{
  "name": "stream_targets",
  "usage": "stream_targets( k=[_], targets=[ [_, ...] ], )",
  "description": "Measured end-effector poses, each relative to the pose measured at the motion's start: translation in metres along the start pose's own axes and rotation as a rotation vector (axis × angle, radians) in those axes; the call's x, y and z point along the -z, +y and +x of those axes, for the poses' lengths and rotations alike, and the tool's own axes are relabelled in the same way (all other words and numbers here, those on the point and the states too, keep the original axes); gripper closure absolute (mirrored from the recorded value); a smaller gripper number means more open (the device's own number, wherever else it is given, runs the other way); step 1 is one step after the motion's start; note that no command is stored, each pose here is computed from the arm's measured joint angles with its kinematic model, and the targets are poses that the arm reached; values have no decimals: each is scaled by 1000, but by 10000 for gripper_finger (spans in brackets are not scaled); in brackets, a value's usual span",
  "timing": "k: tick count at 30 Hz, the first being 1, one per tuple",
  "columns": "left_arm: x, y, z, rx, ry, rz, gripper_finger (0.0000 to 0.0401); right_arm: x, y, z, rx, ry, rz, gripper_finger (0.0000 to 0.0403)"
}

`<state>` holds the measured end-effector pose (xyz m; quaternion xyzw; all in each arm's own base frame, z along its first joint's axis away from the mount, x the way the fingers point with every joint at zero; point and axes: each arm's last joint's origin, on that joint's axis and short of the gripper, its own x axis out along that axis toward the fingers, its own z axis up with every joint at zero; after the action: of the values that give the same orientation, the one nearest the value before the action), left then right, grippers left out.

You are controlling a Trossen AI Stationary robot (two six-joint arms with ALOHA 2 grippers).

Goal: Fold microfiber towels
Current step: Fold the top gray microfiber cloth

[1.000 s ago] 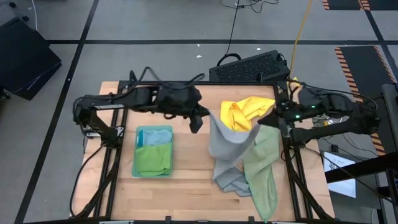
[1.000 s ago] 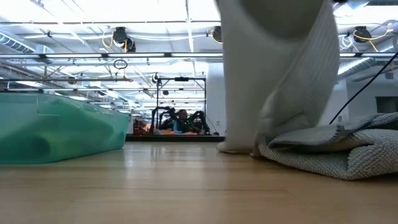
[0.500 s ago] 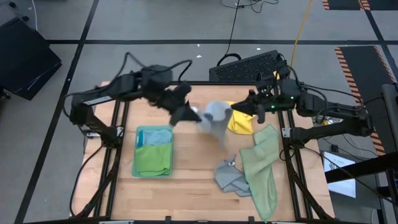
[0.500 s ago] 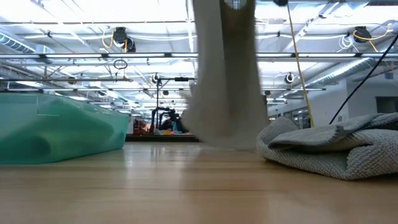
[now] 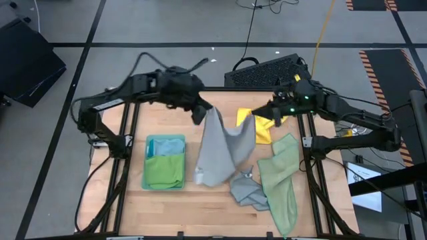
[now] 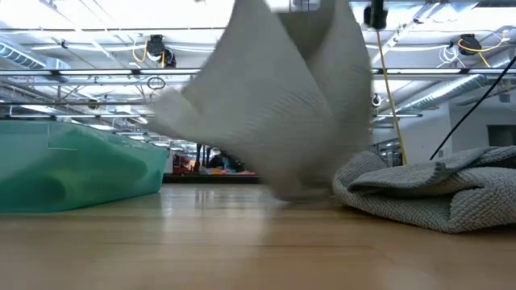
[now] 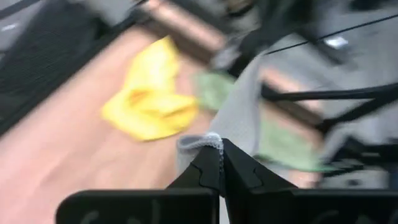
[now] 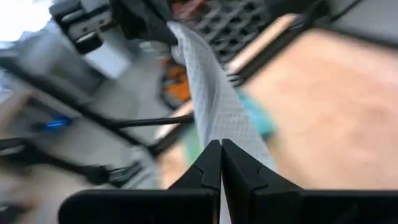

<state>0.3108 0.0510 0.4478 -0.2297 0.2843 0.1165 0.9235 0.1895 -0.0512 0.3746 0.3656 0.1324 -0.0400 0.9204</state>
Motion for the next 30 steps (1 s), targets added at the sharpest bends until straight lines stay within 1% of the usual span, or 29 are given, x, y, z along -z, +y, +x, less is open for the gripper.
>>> stream_targets(
  k=[3,6,10,12,14,16,18,20,23,25,27,29,30],
  targets=[
    [11,30,27,-96,90,-3,398,0,-25,11,131,-17,-36,403],
    [23,58,47,-160,143,-25,397,0,-50,29,206,-39,-41,403],
    [41,92,64,-236,222,-23,396,3,-87,56,245,-75,-75,403],
    [50,110,71,-266,258,-15,398,3,-107,65,279,-84,-63,403],
    [56,129,74,-304,273,-35,396,-1,-123,69,310,-91,-41,403],
    [57,147,72,-359,266,-72,394,-8,-135,68,289,-109,-37,403],
    [55,161,68,-389,254,-103,397,-14,-144,65,253,-130,-21,403],
    [50,166,63,-385,236,-119,398,-21,-147,63,208,-160,-1,403],
    [42,164,48,-359,180,-105,396,-32,-138,56,121,-245,-12,403],
    [34,159,38,-368,95,-67,398,-34,-132,52,105,-266,-7,403],
    [31,159,33,-393,61,-49,397,-33,-132,51,107,-255,36,403],
    [26,155,29,-337,12,-27,397,-32,-125,47,63,-246,68,403],
    [24,150,24,-272,-11,-17,398,-34,-118,43,18,-245,73,403]
  ],
)
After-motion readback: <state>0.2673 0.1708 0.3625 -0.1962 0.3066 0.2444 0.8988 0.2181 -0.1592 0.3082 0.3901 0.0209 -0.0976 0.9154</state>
